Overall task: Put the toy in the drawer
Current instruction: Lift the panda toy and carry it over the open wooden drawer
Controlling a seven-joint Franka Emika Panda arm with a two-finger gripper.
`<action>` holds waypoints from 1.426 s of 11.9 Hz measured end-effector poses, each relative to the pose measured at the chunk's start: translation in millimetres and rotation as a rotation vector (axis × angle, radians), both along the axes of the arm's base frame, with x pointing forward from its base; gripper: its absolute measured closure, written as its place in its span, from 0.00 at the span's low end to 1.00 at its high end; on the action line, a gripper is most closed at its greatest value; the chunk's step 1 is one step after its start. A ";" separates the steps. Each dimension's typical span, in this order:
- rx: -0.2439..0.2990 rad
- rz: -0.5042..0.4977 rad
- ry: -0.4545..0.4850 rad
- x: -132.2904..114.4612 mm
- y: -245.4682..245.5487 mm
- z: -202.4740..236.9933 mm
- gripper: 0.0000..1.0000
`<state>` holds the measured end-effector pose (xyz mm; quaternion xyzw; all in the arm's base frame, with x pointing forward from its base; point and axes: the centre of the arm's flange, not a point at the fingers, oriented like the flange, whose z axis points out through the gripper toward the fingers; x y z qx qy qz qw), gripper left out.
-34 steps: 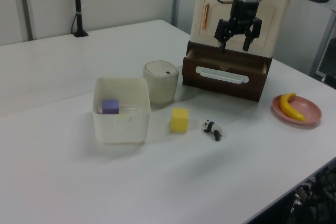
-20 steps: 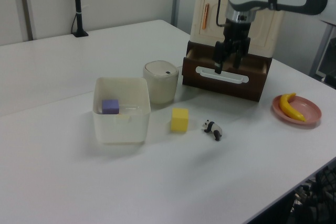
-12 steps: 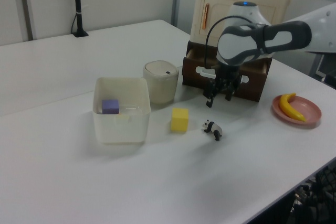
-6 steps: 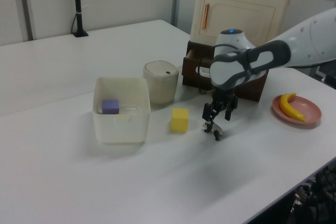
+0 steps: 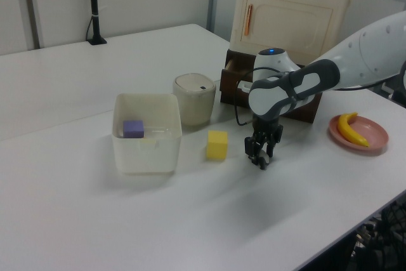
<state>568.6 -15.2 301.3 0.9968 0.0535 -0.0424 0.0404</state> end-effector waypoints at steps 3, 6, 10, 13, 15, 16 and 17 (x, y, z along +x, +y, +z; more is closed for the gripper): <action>-0.008 0.008 -0.007 2.5 0.0 2.8 0.60; -0.008 0.005 -0.020 6.5 -0.1 8.4 0.60; -0.008 -0.119 -0.224 54.2 1.0 94.9 0.60; 0.009 -0.154 -0.315 71.2 2.1 138.6 0.60; 0.040 -0.181 -0.360 79.0 2.6 161.3 0.60; 0.060 -0.200 -0.389 83.3 -0.3 176.3 0.60; 0.073 -0.225 -0.416 86.6 -9.7 189.9 0.60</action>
